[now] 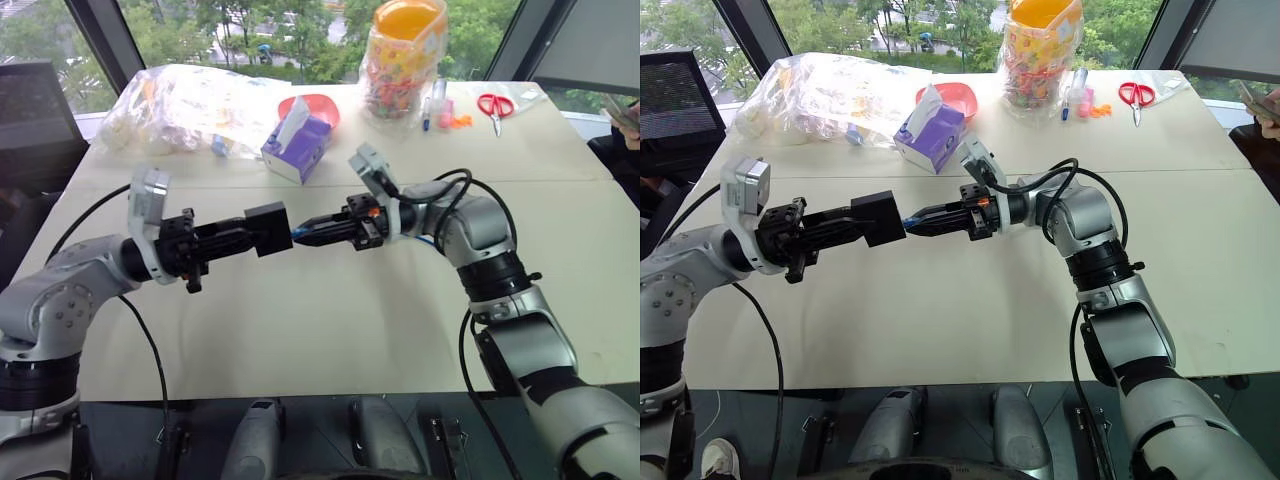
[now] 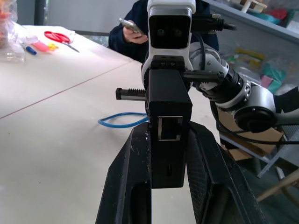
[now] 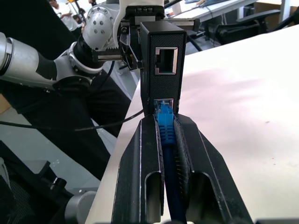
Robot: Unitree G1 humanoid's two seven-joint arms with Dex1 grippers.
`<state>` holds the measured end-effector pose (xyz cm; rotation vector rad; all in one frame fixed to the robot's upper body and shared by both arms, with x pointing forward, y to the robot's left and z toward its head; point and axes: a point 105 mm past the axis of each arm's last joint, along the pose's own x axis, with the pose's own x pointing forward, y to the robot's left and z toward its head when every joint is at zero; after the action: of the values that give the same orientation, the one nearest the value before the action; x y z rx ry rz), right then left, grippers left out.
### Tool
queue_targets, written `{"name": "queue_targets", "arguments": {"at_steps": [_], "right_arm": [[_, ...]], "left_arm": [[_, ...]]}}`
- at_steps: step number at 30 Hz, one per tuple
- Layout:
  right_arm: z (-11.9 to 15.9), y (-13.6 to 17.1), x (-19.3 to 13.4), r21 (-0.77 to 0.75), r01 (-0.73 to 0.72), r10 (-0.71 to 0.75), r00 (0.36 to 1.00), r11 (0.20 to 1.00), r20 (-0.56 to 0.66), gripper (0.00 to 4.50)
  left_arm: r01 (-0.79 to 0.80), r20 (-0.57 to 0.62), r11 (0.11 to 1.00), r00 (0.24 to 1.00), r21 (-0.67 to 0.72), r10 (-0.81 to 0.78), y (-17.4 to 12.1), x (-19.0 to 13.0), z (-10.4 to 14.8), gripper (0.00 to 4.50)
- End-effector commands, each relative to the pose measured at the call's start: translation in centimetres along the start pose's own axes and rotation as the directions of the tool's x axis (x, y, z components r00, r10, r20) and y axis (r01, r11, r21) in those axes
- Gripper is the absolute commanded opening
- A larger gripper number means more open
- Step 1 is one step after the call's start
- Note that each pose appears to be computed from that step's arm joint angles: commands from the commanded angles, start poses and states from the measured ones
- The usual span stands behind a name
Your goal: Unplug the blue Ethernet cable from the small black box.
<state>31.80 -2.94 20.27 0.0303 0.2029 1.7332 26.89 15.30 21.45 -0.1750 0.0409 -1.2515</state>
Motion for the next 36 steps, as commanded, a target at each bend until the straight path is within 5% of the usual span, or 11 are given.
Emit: {"name": "queue_targets", "arguments": {"at_steps": [1, 6, 10, 16, 24, 30, 36], "right_arm": [[-0.1, -1.9, -3.5, -0.001, 0.149, -0.149, 0.989, 0.989, -0.001, 0.04], [-1.8, -3.6, -6.7, 0.036, 0.288, -0.287, 0.957, 0.957, -0.041, 0.04], [-4.0, -5.6, -8.2, -0.074, 0.445, -0.451, 0.885, 0.893, -0.115, 0.04], [-7.9, -11.2, -11.2, -0.331, 0.795, -0.859, 0.498, 0.508, -0.124, 0.04], [-10.3, -12.1, -16.8, -0.287, 0.943, -0.983, 0.140, 0.168, -0.116, 0.04], [-11.3, -11.7, -19.2, -0.249, 0.966, -0.990, 0.030, 0.063, -0.136, 0.04], [-11.9, -11.3, -20.0, -0.231, 0.972, -0.989, -0.002, 0.033, -0.147, 0.04]], "left_arm": [[0.016, -0.021, 0.999, 1.000, 0.047, -0.015, -0.8, -0.6, 0.5, 0.42], [0.011, -0.036, 0.999, 0.999, 0.044, -0.010, -1.0, -0.8, -0.1, 0.42], [-0.039, -0.069, 0.994, 0.997, 0.107, 0.047, 0.1, -0.5, -1.2, 0.42], [-0.331, 0.001, 0.841, 0.931, 0.427, 0.366, 6.9, 2.4, -4.5, 0.42], [-0.438, 0.100, 0.802, 0.894, 0.405, 0.437, 9.5, 5.2, -6.5, 0.42], [-0.478, 0.135, 0.807, 0.877, 0.347, 0.461, 10.1, 7.0, -7.7, 0.42], [-0.524, 0.100, 0.802, 0.849, 0.286, 0.519, 10.8, 7.6, -10.1, 0.42]]}}
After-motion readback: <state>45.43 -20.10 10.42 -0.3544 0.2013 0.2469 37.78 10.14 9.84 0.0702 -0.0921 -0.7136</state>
